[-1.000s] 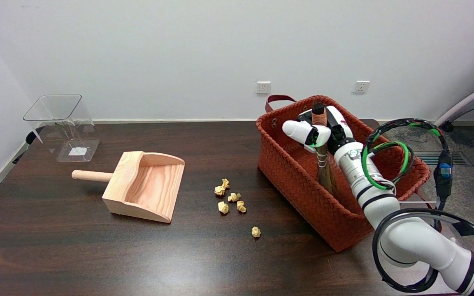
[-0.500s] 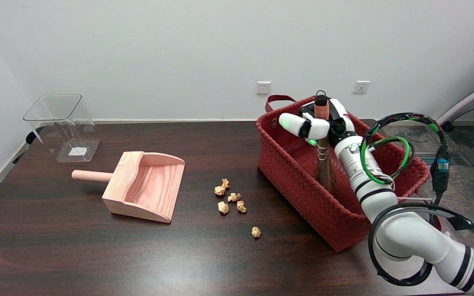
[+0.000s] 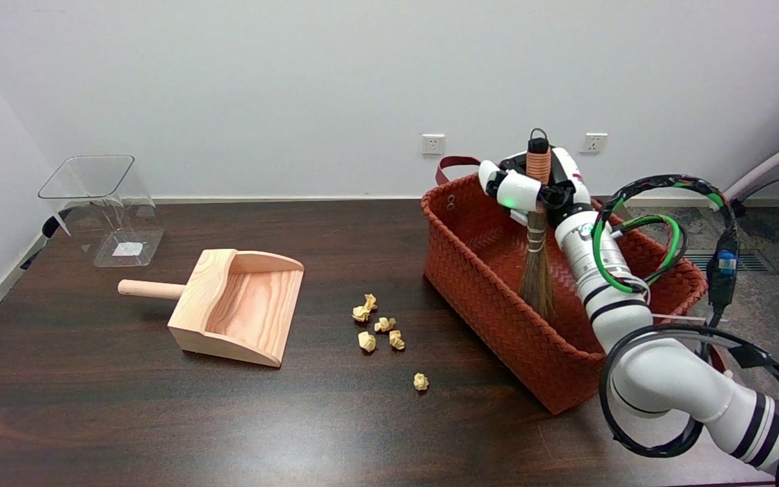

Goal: Pick up the broom.

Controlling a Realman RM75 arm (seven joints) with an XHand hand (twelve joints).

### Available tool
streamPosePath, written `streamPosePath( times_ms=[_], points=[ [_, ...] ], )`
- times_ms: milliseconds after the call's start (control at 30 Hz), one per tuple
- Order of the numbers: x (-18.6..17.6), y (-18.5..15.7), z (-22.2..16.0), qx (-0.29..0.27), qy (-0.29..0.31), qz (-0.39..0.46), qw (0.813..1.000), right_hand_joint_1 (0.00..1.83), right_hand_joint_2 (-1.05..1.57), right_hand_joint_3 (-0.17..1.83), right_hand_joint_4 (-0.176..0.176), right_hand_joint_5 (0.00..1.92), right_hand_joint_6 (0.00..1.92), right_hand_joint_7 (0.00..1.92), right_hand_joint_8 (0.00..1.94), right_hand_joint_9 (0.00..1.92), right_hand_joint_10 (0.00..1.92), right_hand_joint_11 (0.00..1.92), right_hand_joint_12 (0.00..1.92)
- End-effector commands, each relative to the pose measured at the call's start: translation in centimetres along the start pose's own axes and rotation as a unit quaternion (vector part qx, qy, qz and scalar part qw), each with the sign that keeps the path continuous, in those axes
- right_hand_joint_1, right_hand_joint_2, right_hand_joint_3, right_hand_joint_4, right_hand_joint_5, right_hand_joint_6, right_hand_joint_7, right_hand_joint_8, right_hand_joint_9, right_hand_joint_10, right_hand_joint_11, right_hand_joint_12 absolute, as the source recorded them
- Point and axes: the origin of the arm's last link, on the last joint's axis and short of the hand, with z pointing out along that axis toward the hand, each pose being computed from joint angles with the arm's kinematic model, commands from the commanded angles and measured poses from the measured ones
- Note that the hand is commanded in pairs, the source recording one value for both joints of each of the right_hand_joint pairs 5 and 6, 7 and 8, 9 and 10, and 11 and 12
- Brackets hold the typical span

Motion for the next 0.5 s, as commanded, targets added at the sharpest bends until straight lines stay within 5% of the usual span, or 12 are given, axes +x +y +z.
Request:
streamPosePath(
  times_ms=[33, 500],
  points=[
    [0.2, -2.4, 1.5, 0.038, 0.011, 0.002, 0.999, 1.15, 0.93, 1.02, 0.000, 1.92, 1.92, 1.92, 1.92, 1.92, 1.92, 1.92, 1.92],
    [0.1, -9.0, 4.2, 0.135, -0.016, -0.041, 0.990, 1.17, 0.99, 1.01, 0.000, 1.92, 1.92, 1.92, 1.92, 1.92, 1.92, 1.92, 1.92]
  ],
)
